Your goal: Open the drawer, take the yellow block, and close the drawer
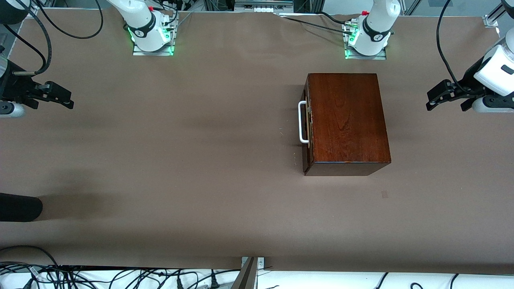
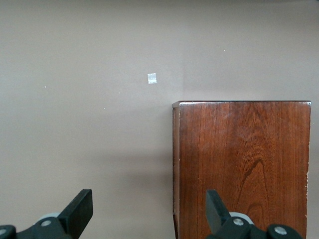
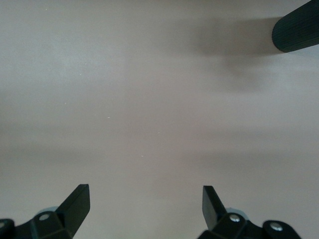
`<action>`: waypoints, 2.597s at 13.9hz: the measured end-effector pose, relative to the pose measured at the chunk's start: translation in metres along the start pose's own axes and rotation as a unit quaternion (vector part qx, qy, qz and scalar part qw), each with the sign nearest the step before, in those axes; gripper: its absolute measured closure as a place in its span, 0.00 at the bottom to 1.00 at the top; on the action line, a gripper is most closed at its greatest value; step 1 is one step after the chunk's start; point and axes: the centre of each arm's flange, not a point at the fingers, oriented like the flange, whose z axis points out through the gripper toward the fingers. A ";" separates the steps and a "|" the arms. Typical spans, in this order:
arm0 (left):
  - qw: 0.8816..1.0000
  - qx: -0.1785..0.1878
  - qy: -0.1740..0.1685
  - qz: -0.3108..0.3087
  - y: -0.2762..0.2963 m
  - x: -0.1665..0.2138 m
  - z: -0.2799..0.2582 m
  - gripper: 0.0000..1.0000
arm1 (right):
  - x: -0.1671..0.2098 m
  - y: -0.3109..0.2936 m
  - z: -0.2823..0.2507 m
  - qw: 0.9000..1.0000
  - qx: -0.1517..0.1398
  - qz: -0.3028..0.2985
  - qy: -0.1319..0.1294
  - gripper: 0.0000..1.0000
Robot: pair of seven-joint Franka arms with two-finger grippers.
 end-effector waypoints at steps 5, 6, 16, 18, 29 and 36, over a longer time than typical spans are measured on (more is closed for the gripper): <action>1.000 0.000 -0.003 0.000 0.000 0.002 0.003 0.00 | 0.000 -0.001 0.000 1.000 0.000 -0.001 0.000 0.00; 1.000 0.000 -0.004 0.000 0.001 0.002 0.004 0.00 | 0.000 -0.001 0.000 1.000 0.000 -0.001 0.000 0.00; 1.000 0.001 -0.017 0.006 0.007 0.000 0.009 0.00 | 0.000 -0.002 0.000 1.000 0.000 -0.001 0.001 0.00; 1.000 0.001 -0.018 0.009 0.011 0.000 0.009 0.00 | 0.000 -0.002 0.000 1.000 0.000 -0.001 0.001 0.00; 1.000 0.001 -0.025 0.014 0.015 0.004 0.016 0.00 | 0.000 -0.003 0.000 1.000 0.000 -0.003 0.001 0.00; 0.999 0.001 -0.025 0.023 0.065 -0.002 0.015 0.00 | 0.000 -0.003 0.000 1.000 0.000 -0.003 0.001 0.00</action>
